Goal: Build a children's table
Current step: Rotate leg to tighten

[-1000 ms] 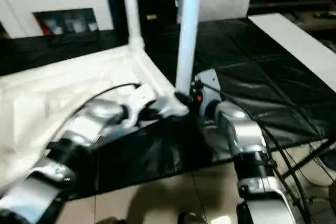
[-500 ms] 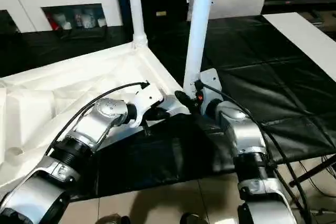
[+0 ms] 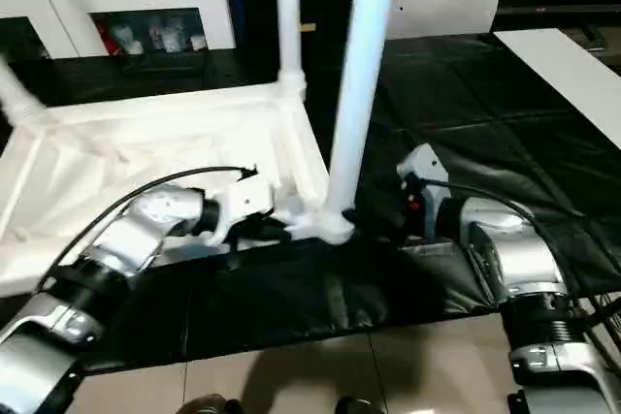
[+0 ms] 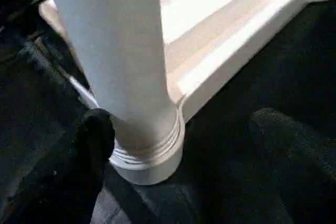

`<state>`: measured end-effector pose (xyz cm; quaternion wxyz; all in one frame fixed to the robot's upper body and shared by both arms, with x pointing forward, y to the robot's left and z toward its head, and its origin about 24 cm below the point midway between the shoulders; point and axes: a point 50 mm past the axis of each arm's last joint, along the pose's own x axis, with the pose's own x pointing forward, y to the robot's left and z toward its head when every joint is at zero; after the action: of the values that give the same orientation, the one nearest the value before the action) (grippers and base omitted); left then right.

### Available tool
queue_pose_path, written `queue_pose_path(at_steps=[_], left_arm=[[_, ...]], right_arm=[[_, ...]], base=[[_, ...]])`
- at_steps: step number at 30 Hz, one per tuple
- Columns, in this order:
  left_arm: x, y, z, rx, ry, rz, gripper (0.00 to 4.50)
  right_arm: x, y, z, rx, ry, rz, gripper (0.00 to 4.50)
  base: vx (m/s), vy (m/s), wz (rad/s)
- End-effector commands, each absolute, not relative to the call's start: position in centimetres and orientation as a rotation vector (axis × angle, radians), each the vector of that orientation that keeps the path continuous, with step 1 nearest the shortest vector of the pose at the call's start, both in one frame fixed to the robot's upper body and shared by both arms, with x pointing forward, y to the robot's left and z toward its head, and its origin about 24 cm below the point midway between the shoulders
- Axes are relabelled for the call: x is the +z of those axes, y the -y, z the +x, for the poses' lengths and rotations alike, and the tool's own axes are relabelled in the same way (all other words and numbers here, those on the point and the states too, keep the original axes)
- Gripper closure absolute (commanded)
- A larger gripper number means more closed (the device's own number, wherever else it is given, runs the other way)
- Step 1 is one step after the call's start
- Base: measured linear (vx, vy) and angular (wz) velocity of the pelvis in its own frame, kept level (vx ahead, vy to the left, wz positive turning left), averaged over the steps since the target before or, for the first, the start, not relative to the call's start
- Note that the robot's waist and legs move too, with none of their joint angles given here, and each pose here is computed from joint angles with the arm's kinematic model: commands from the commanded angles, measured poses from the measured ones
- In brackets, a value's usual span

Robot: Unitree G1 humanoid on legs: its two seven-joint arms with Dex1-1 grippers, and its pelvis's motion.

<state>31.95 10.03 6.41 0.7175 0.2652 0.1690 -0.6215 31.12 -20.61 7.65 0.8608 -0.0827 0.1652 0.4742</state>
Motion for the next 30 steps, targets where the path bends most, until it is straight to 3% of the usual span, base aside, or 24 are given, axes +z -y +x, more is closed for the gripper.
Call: queue_pose_path(at_steps=[1,5,10,11,16,30], left_arm=[[5.9,-9.4,30.7,-1.53,-0.396,0.627,4.5],[6.0,-9.5,30.4,-1.576,-0.395,0.638,4.5],[6.1,-9.5,30.3,-1.606,-0.392,0.645,4.5],[6.1,-9.5,30.2,-1.616,-0.392,0.645,4.5],[6.1,-9.5,29.9,-1.638,-0.39,0.647,4.5],[6.1,-9.5,29.7,-1.642,-0.392,0.654,4.5]], right_arm=[[8.1,20.5,31.1,1.049,-0.335,-0.239,0.07],[8.2,20.2,30.6,1.139,-0.329,-0.26,0.07],[8.1,19.6,30.1,1.223,-0.337,-0.202,0.07],[8.0,19.6,30.0,1.234,-0.339,-0.192,0.34],[7.9,19.2,29.8,1.271,-0.331,-0.17,0.76],[7.6,18.6,29.3,1.346,-0.365,-0.132,1.73]], base=[[0.0,0.0,0.0],[0.0,0.0,0.0],[0.0,0.0,0.0],[0.0,0.0,0.0],[0.0,0.0,0.0],[0.0,0.0,0.0]])
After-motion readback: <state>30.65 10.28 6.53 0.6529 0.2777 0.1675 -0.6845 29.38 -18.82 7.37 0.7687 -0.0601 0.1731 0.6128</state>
